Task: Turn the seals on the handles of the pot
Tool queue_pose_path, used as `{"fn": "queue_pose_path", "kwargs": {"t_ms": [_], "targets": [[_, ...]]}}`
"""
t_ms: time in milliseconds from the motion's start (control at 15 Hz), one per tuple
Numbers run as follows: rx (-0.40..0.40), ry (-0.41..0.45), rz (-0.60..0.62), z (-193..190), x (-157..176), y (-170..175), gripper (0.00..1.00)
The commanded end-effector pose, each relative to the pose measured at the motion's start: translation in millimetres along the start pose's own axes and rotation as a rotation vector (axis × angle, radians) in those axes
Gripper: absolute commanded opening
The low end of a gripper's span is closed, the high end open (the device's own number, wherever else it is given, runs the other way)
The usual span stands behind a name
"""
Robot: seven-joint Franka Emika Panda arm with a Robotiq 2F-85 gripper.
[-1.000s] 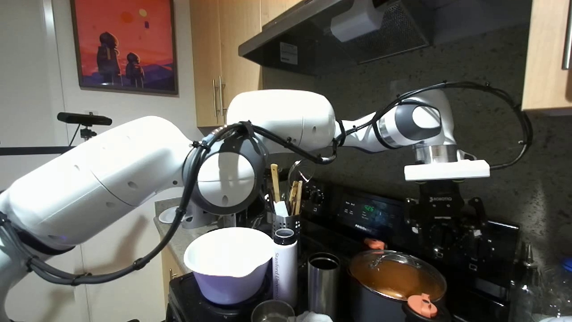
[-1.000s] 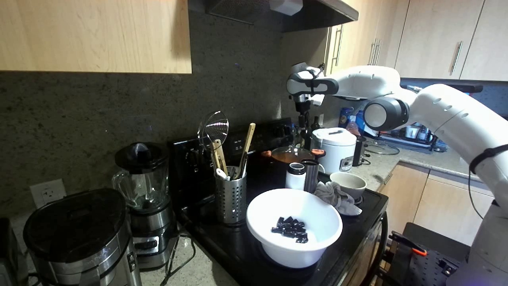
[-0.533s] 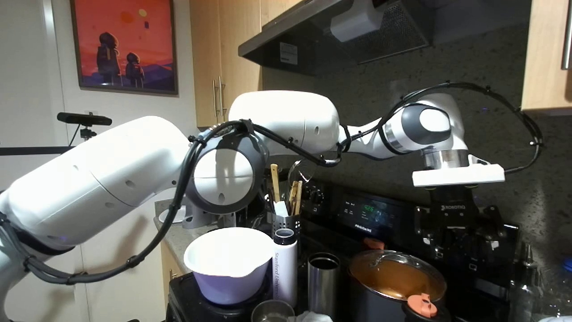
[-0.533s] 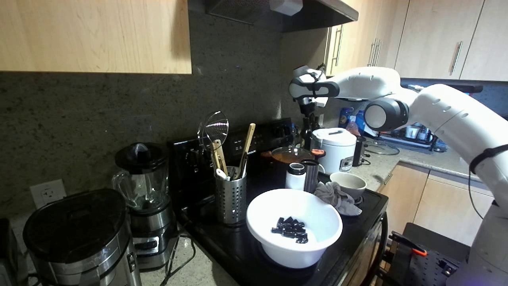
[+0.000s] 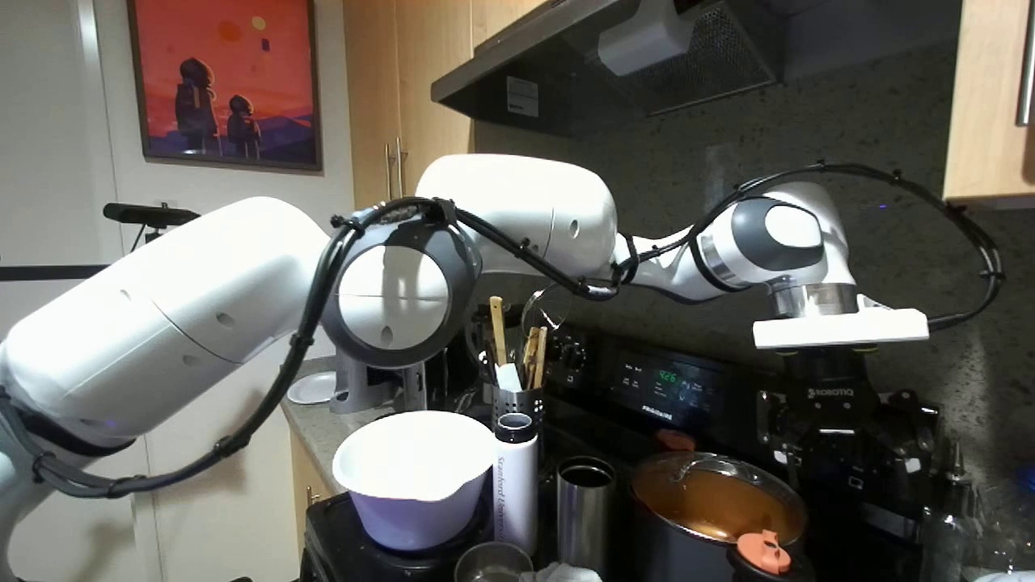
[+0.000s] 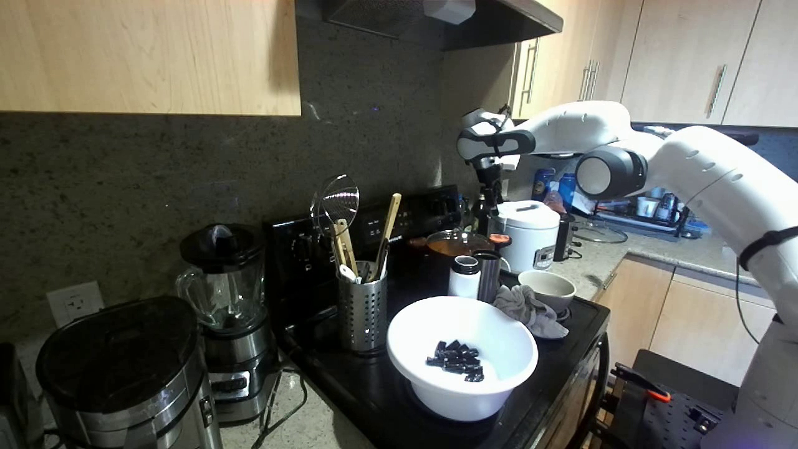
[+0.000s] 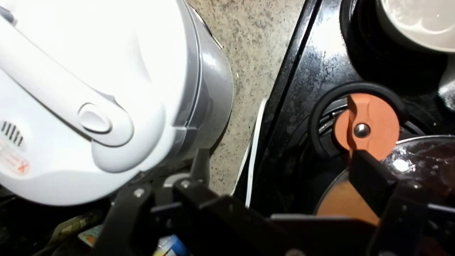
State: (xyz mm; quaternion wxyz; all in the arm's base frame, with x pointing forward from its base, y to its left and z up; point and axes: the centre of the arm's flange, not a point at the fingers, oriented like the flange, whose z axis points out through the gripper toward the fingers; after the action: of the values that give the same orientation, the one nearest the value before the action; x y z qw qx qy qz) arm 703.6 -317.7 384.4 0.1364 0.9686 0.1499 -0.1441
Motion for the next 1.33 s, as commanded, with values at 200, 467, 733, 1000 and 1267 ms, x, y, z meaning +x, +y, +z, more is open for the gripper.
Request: {"fn": "queue_pose_path", "kwargs": {"t_ms": [200,467,733,1000,1267], "targets": [[0.019,-0.023,-0.043,32.1,-68.8,-44.9,1.0],[0.049,-0.008,-0.026,42.3,-75.1,-54.9,1.0],[0.088,0.006,-0.033,53.3,-74.7,-67.4,1.0],[0.115,0.039,-0.069,59.2,-66.1,-81.5,1.0],[0.134,0.099,-0.089,44.3,-45.7,-95.5,1.0]]}}
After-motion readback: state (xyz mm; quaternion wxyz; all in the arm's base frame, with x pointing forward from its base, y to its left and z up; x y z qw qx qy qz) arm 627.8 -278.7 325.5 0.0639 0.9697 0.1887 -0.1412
